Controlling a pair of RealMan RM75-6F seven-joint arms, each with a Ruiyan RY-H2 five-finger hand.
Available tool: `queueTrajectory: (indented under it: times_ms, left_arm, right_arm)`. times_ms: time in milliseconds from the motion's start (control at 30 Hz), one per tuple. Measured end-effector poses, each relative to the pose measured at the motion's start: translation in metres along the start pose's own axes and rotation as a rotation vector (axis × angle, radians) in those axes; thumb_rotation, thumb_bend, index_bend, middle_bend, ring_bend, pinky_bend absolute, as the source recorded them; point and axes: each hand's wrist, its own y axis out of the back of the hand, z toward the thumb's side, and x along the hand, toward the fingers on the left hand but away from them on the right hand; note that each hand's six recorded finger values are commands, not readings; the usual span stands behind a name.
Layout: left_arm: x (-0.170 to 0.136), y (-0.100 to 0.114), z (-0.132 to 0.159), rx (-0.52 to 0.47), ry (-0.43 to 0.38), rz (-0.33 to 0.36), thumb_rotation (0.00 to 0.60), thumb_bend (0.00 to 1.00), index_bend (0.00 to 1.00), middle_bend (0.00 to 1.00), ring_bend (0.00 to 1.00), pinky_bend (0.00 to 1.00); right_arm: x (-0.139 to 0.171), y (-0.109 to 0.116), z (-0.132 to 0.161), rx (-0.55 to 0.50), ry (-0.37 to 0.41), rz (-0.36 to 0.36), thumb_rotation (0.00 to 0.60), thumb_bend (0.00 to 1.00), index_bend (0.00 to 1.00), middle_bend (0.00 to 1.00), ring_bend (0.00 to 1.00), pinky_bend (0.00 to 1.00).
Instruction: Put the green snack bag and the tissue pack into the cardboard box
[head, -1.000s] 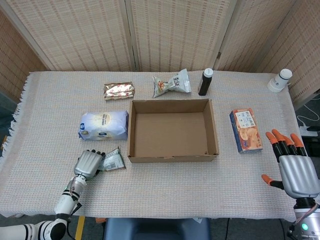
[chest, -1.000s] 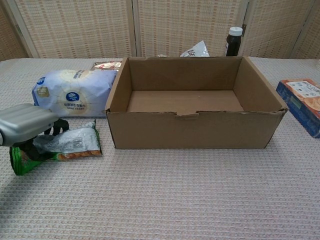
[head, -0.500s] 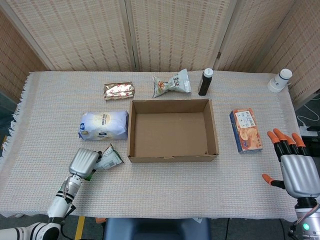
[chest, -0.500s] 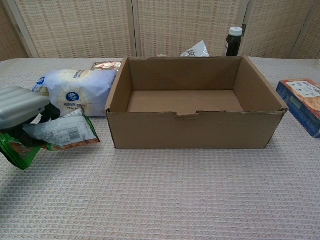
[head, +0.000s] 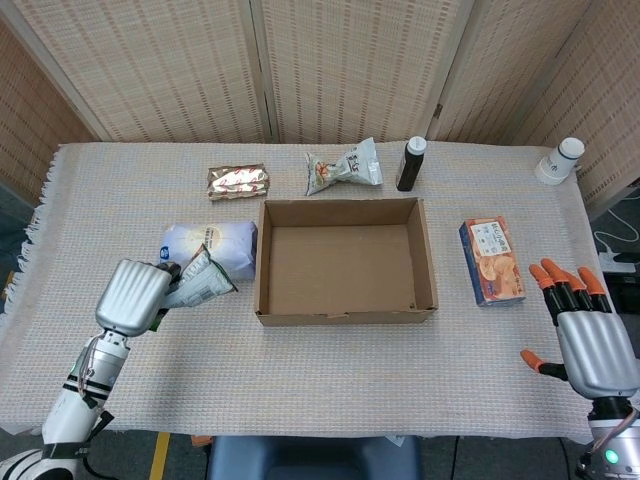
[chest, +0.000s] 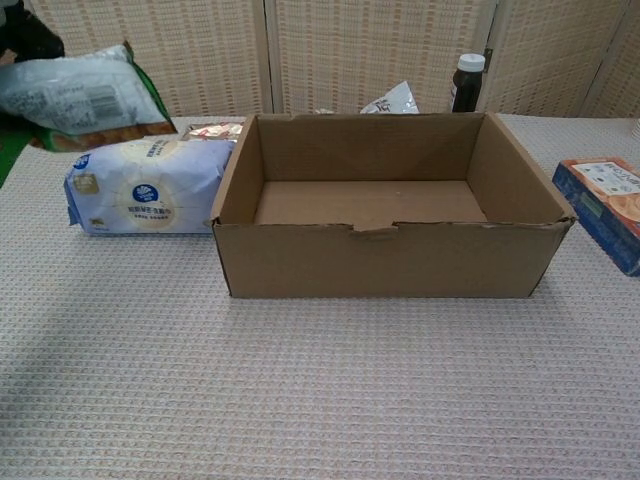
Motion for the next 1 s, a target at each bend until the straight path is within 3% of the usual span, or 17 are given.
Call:
queueTrajectory:
  times_ms: [133, 267, 433, 733, 1000]
  left_arm:
    - [0.023, 0.035, 0.019, 0.010, -0.033, 0.076, 0.600, 0.44, 0.78, 0.86, 0.75, 0.83]
    - [0.046, 0.057, 0.043, -0.006, -0.065, 0.104, 0.600, 0.44, 0.78, 0.86, 0.75, 0.83]
    - [0.077, 0.080, 0.098, 0.005, -0.144, 0.121, 0.600, 0.44, 0.78, 0.86, 0.75, 0.83]
    - [0.105, 0.073, 0.207, -0.008, -0.265, 0.091, 0.600, 0.44, 0.78, 0.86, 0.75, 0.83]
    - [0.123, 0.062, 0.242, -0.062, -0.269, 0.171, 0.600, 0.44, 0.78, 0.86, 0.75, 0.83]
  right_arm:
    - [-0.001, 0.001, -0.001, -0.003, -0.006, -0.004, 0.600, 0.00, 0.03, 0.01, 0.00, 0.00]
    - [-0.002, 0.004, -0.004, -0.006, -0.015, -0.014, 0.600, 0.00, 0.03, 0.01, 0.00, 0.00]
    - [-0.004, 0.007, -0.008, -0.008, -0.029, -0.026, 0.600, 0.00, 0.03, 0.01, 0.00, 0.00]
    - [-0.002, 0.008, -0.010, -0.014, -0.035, -0.024, 0.600, 0.00, 0.03, 0.01, 0.00, 0.00]
    - [-0.001, 0.008, -0.017, -0.016, -0.054, -0.018, 0.600, 0.00, 0.03, 0.01, 0.00, 0.00]
